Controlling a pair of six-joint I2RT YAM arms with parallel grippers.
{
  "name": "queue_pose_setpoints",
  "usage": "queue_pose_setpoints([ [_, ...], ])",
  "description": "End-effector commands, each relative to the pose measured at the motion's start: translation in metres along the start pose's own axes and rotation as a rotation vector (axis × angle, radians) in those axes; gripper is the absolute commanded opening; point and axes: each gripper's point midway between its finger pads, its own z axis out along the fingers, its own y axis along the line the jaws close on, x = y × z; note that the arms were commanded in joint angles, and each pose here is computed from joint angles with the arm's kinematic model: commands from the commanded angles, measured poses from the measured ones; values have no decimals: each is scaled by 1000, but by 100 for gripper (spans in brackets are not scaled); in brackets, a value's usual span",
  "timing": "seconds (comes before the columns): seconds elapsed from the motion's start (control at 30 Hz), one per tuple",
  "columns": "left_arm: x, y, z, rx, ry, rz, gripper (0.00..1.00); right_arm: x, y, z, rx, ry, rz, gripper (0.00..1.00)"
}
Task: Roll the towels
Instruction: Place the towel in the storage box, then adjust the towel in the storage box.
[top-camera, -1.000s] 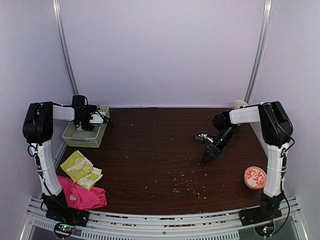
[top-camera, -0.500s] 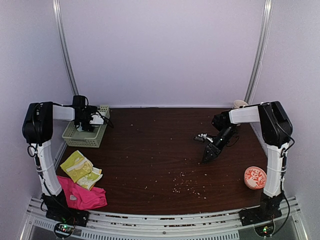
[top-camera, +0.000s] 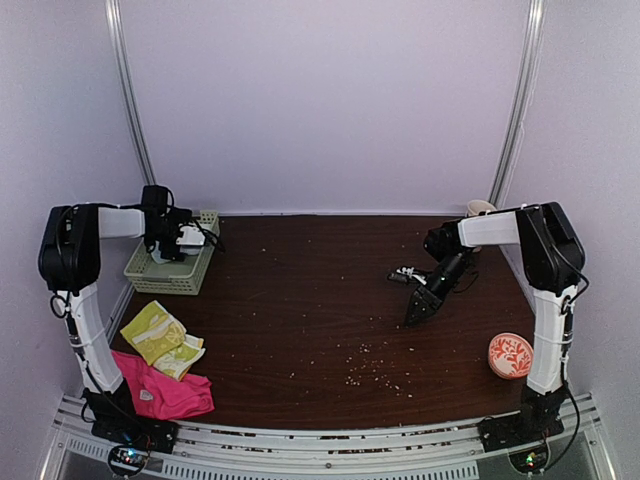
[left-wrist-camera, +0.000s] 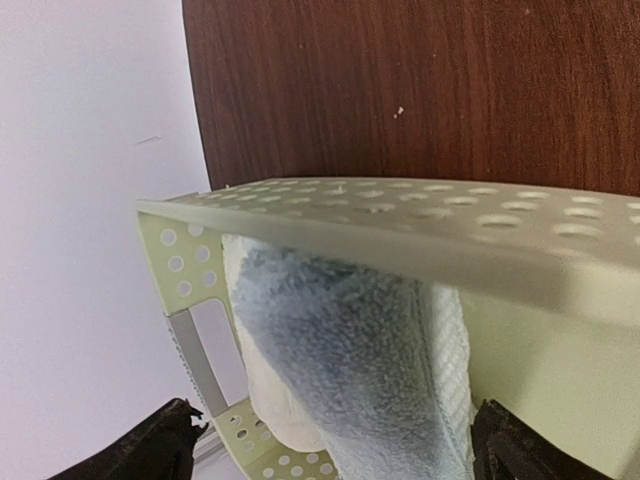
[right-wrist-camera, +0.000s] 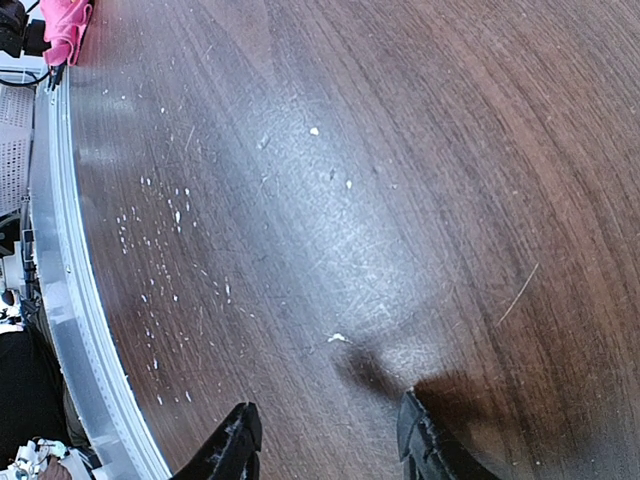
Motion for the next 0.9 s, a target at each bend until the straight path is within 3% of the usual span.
queue_pose_setpoints([
  [0.0, 3, 15, -15, -35, 28, -13, 98, 4, -4, 4, -1, 33, 0, 48],
  [0.27, 2, 23, -42, -36, 28, -70, 98, 5, -1, 4, -17, 38, -2, 49],
  [0.4, -2, 42, -79, -75, 40, -149, 98, 6, 1, 4, -33, 47, -1, 50],
  [0.57, -37, 113, -163, -353, -192, -340, 98, 6, 1, 1, -17, 52, -11, 51],
  [0.67, -43, 158, -218, -581, -368, -671, 98, 4, 2, -4, 3, 49, -23, 52],
  [0.73, -18, 189, -255, -764, -502, -1108, 98, 2, 3, -8, 15, 44, -34, 53],
  [0.77, -3, 192, -259, -793, -515, -1303, 98, 1, 3, -10, 19, 42, -37, 53],
  [0.87, -3, 192, -226, -624, -628, -1576, 98, -2, 3, -12, 25, 34, -44, 53],
])
